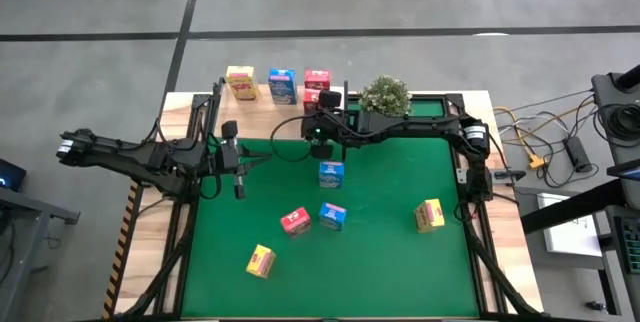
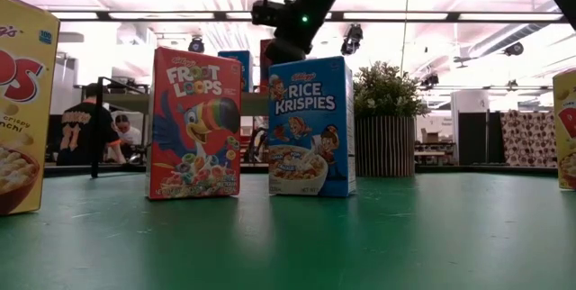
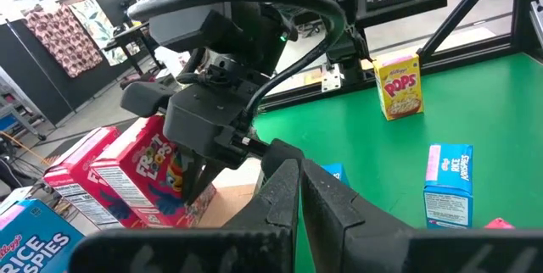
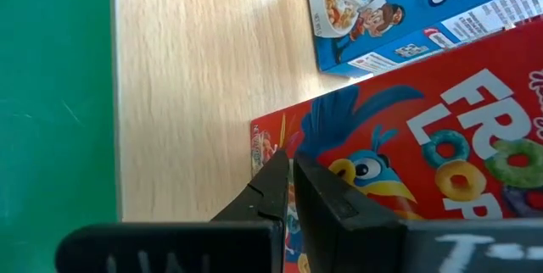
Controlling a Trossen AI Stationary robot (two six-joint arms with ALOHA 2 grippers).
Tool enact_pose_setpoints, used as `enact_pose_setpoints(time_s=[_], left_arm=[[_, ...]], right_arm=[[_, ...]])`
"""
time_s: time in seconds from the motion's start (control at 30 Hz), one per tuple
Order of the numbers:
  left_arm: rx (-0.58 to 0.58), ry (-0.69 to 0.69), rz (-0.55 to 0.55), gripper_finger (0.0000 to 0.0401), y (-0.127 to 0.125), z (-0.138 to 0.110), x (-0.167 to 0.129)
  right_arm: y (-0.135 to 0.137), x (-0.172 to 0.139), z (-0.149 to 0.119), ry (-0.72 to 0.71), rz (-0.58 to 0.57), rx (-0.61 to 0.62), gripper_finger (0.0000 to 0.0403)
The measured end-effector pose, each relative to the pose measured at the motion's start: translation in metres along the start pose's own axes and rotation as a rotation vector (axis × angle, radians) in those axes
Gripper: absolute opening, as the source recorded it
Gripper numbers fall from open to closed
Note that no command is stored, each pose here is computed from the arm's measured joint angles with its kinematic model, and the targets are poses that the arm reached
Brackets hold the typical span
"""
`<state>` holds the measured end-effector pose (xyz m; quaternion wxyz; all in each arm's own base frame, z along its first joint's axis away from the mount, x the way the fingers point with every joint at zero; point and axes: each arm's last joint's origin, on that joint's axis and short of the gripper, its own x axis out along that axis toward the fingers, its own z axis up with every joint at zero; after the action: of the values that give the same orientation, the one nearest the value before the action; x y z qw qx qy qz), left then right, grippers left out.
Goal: Stack cereal on shelf
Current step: Put the right red cereal box on the shelf aligned with the other red cereal box
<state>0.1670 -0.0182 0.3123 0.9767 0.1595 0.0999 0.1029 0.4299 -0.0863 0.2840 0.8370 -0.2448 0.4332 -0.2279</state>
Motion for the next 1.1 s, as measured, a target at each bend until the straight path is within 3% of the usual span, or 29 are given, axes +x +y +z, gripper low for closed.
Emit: enact_pose_setpoints(time_s=[0.33, 0.53, 1.1], left_arm=[[0.0, 0.001, 0.0, 0.0, 0.0, 0.0, 0.0], [0.001, 0.002, -0.001, 0.0, 0.0, 0.0, 0.0], [0.002, 0.004, -0.002, 0.0, 0.0, 0.0, 0.0]], right_arm=[[0.012, -0.021, -0.003, 0.055, 0.055, -0.013, 0.0012], [0.004, -0.043, -0.009, 0.1, 0.071, 0.023, 0.0012], [-0.024, -0.031, -0.018, 0.119, 0.034, 0.056, 0.0012]])
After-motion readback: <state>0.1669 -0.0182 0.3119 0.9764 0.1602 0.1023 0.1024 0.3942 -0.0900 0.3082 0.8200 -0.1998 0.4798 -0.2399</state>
